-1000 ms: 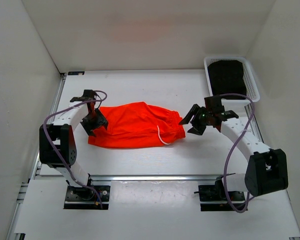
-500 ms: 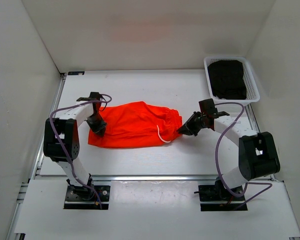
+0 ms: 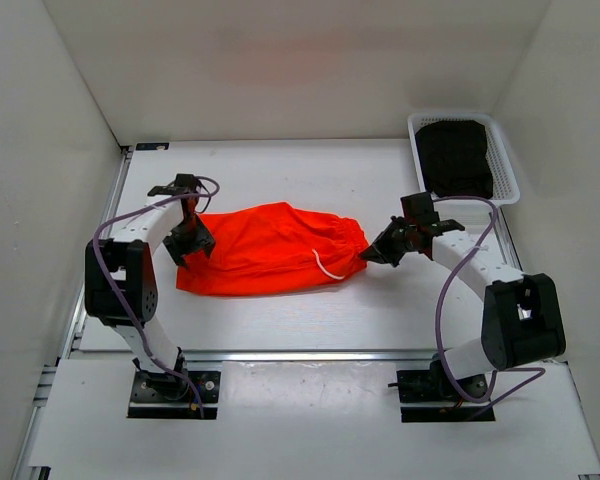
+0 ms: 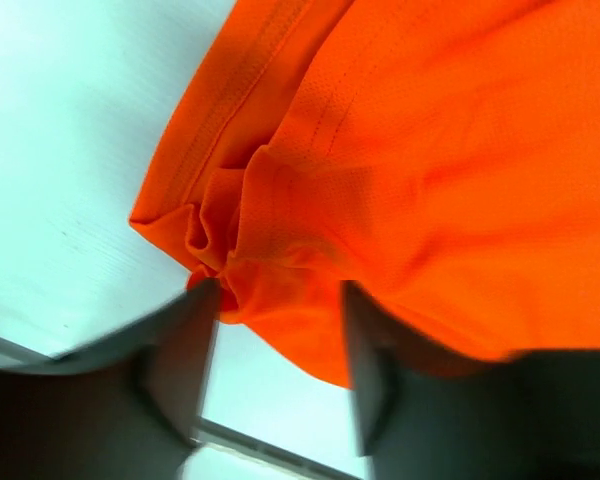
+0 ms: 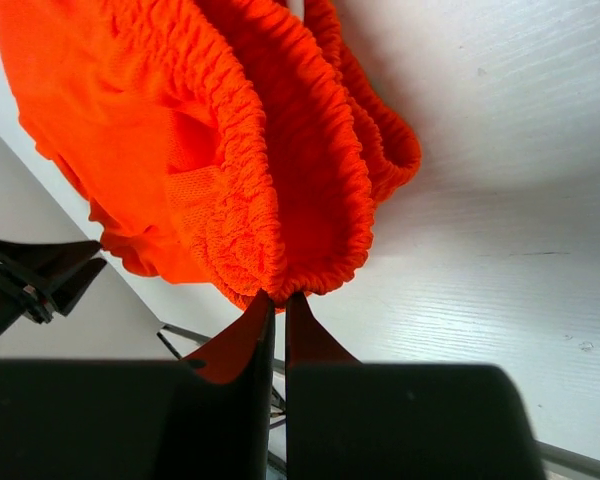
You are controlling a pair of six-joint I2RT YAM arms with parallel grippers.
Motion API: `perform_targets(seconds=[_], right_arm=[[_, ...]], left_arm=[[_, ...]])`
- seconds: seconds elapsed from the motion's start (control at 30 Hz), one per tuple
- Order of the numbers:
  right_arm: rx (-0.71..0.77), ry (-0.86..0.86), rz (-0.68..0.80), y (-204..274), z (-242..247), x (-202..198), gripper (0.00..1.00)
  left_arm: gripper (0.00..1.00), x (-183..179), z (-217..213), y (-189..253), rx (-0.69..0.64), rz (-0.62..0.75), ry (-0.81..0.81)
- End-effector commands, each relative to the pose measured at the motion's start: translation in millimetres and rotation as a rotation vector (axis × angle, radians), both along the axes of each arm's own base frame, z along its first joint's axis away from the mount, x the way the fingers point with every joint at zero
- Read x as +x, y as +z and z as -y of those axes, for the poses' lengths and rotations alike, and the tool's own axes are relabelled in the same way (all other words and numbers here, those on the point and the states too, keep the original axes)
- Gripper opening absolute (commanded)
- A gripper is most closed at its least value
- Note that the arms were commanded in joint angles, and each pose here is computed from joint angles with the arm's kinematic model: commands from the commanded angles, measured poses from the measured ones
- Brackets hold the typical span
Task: Fold and stack the shorts
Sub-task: Fold the shorts
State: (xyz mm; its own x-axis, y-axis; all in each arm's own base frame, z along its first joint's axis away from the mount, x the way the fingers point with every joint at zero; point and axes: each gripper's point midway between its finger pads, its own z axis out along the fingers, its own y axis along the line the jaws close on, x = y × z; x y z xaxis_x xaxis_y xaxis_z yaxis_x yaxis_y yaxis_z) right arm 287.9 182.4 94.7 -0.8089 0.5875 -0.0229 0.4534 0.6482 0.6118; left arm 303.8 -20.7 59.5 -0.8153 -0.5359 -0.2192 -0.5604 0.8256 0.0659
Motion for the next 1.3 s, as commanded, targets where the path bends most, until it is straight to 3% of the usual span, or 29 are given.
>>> perform_targets(seconds=[0.0,0.07,0.17,0.5,0.53,0.57,0.67,0.87,1.0,1.1,1.27], right_arm=[[-0.023,0.009,0.064,16,2,8,0.00],[-0.023,0.009,0.064,16,2,8,0.00],[-0.026,0.016,0.069,16,2,8,0.00],[-0.034,0.011,0.071,15,3,9,0.00],[-0.034,0.011,0.071,15,3,9,0.00],[-0.034,0.011,0.071,15,3,9,0.00],[-0.037,0.018,0.075,15,3,9,0.00],[-0.042,0.022,0.112,27,3,17,0.00],[-0.076,0.037,0.181,42,0,39,0.00],[-0.082,0.052,0.258,66,-6,68,0.00],[-0.066,0.078,0.444,121,-15,103,0.00]], left_arm=[[0.72,12,-5,24,0.013,0.089,0.003],[0.80,11,-5,17,0.014,0.075,0.002],[0.78,11,-7,4,0.028,0.041,0.004],[0.33,26,-5,-11,0.027,0.002,-0.037],[0.26,26,-5,-11,0.027,0.002,-0.037],[0.11,29,-5,-9,0.027,0.011,-0.037],[0.11,29,-6,-4,0.036,0.007,-0.035],[0.11,40,-14,47,0.061,0.102,-0.019],[0.11,72,-29,90,0.044,0.212,0.013],[0.11,87,-41,107,0.041,0.226,0.036],[0.11,121,-48,181,-0.002,0.408,0.037]])
